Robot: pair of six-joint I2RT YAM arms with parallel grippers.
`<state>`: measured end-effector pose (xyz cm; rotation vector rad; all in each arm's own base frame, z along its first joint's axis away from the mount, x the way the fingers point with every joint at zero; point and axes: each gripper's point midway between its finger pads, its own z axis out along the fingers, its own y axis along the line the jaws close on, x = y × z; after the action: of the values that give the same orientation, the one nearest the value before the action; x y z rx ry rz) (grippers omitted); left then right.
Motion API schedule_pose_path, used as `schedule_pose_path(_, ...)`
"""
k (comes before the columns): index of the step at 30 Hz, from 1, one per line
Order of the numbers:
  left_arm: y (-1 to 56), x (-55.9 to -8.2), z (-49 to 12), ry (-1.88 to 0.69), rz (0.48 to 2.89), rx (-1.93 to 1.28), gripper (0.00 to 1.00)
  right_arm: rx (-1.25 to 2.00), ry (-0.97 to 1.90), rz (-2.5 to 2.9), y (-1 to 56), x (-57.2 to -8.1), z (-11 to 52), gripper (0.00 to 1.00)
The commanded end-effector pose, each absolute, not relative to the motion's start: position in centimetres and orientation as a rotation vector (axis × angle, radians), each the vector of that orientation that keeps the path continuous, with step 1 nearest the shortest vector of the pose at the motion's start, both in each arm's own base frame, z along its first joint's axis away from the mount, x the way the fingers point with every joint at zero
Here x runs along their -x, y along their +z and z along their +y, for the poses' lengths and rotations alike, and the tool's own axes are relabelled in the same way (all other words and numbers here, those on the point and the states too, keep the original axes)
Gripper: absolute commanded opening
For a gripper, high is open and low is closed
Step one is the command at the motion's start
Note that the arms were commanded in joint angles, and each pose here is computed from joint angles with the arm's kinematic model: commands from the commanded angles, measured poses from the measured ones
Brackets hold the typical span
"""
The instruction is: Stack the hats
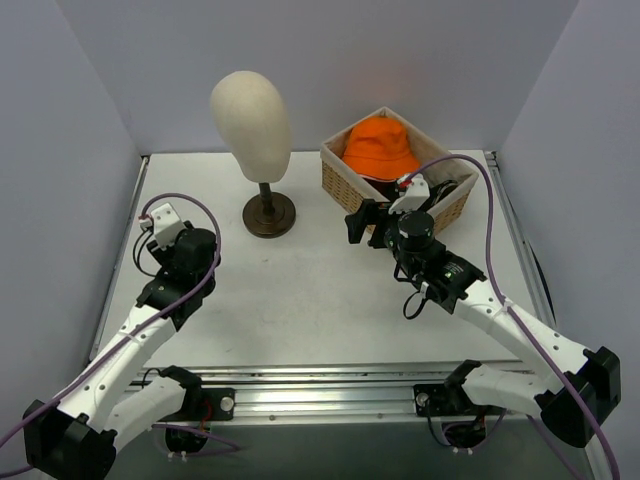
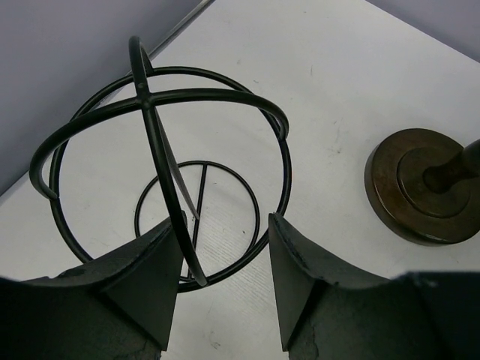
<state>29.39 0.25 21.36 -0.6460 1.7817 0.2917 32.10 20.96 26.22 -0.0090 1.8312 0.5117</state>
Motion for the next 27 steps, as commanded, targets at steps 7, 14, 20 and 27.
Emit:
schedule_pose_path(7, 21.4, -31.1, -0.7, 0.236, 1.778, 0.597, 0.47, 0.007, 0.519, 1.815, 26.6, -32.3, 21.2, 0.82)
schedule_pose_path(14, 21.6, -31.3, -2.1, 0.153, 1.802, 0.538, 0.18, 0.011, 0.512, 1.824, 26.2, -32.4, 21.3, 0.82)
schedule_pose_path(20, 20.6, -31.1, -5.2, 0.008, 1.897, 0.403, 0.02, 0.009, 0.505, 1.829, 25.9, -32.7, 21.3, 0.83)
schedule_pose_path(27, 20.8, -28.9, -7.3, -0.133, 1.948, 0.344, 0.02, 0.012, 0.495, 1.846, 25.2, -33.0, 21.6, 0.83)
